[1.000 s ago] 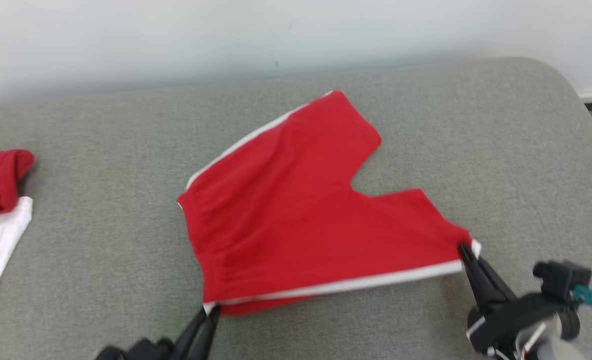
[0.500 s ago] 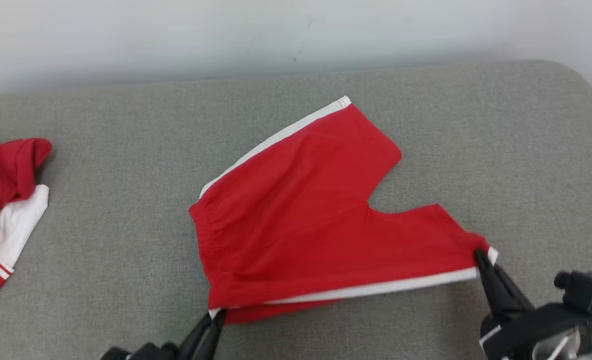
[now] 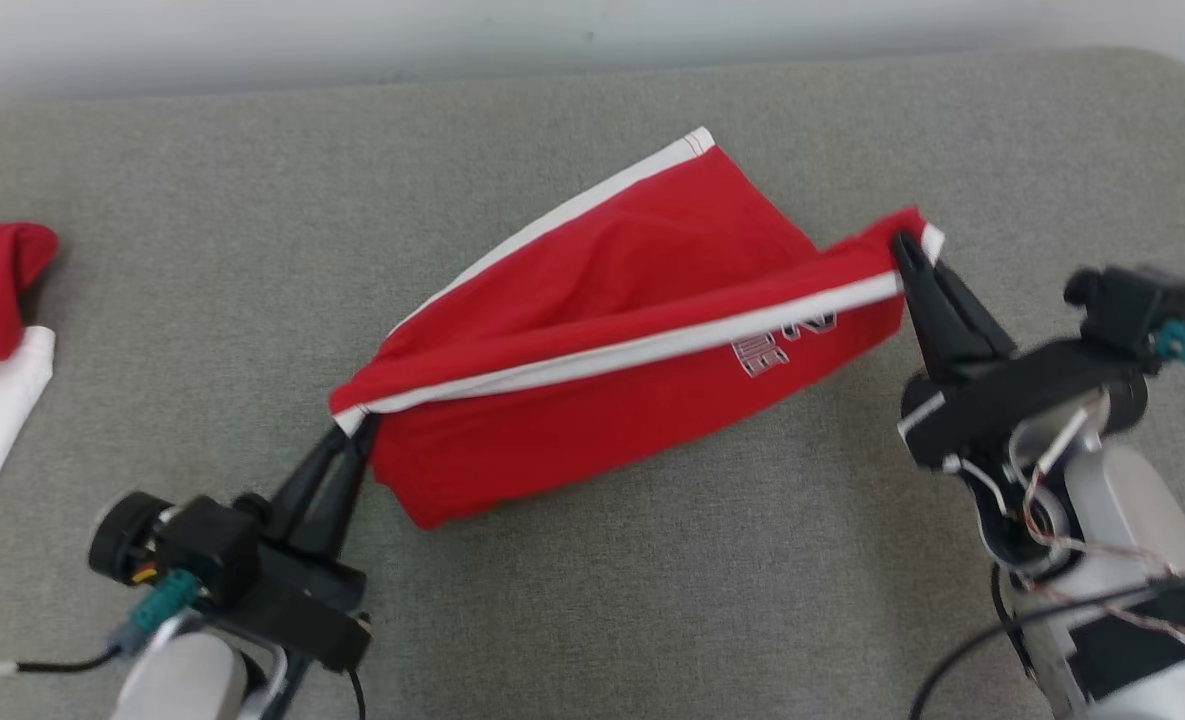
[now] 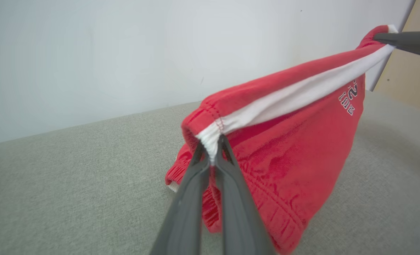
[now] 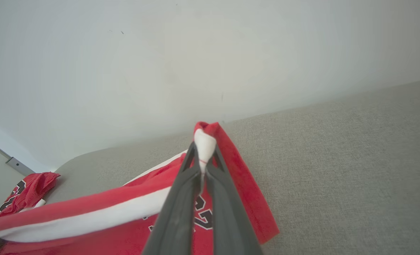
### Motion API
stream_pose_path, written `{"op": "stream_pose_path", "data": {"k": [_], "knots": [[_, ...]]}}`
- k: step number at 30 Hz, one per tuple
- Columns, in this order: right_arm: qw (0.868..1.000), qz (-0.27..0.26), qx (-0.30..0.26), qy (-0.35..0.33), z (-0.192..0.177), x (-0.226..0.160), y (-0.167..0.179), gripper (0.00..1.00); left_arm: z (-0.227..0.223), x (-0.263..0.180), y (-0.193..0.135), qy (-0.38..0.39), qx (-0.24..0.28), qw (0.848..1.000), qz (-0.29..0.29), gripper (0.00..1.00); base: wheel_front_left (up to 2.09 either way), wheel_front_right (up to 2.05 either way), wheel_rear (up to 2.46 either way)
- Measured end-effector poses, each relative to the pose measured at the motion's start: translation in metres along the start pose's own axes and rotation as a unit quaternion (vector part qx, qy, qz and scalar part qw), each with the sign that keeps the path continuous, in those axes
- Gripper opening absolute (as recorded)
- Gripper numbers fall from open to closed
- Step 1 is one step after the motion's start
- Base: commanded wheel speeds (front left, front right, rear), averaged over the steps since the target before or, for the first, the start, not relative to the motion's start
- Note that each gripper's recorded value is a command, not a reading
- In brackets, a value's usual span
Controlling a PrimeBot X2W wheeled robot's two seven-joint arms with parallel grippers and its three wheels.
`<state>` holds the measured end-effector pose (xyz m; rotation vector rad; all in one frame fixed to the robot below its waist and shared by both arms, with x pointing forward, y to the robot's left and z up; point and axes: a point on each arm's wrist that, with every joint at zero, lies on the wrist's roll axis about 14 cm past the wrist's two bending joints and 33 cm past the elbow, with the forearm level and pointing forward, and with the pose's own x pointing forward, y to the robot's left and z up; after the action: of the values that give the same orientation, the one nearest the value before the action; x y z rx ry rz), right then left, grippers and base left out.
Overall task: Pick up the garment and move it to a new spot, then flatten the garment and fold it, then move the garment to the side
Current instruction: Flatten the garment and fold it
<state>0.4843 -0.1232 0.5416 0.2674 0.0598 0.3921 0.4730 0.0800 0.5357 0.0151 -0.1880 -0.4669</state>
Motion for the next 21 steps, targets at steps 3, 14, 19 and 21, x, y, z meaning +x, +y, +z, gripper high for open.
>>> {"op": "stream_pose_path", "data": {"k": [3,14,19,21], "knots": [[1.000,0.002,0.016,0.012,-0.002,0.023,-0.001,0.00,-0.009,0.010,0.013,0.009,0.003,1.000,0.006,0.00,0.00,0.00,0.00],[0.998,-0.023,0.008,0.051,-0.012,0.095,-0.028,0.00,-0.027,0.053,0.042,0.017,0.000,1.000,0.016,0.00,0.00,0.00,0.00],[0.997,-0.032,0.001,0.068,-0.022,0.125,-0.036,0.00,-0.048,0.067,0.054,0.040,0.001,0.999,0.018,0.00,0.00,0.00,0.00],[0.997,-0.033,-0.005,0.075,-0.028,0.136,-0.039,0.00,-0.056,0.072,0.060,0.049,0.002,0.999,0.021,0.00,0.00,0.00,0.00]]}}
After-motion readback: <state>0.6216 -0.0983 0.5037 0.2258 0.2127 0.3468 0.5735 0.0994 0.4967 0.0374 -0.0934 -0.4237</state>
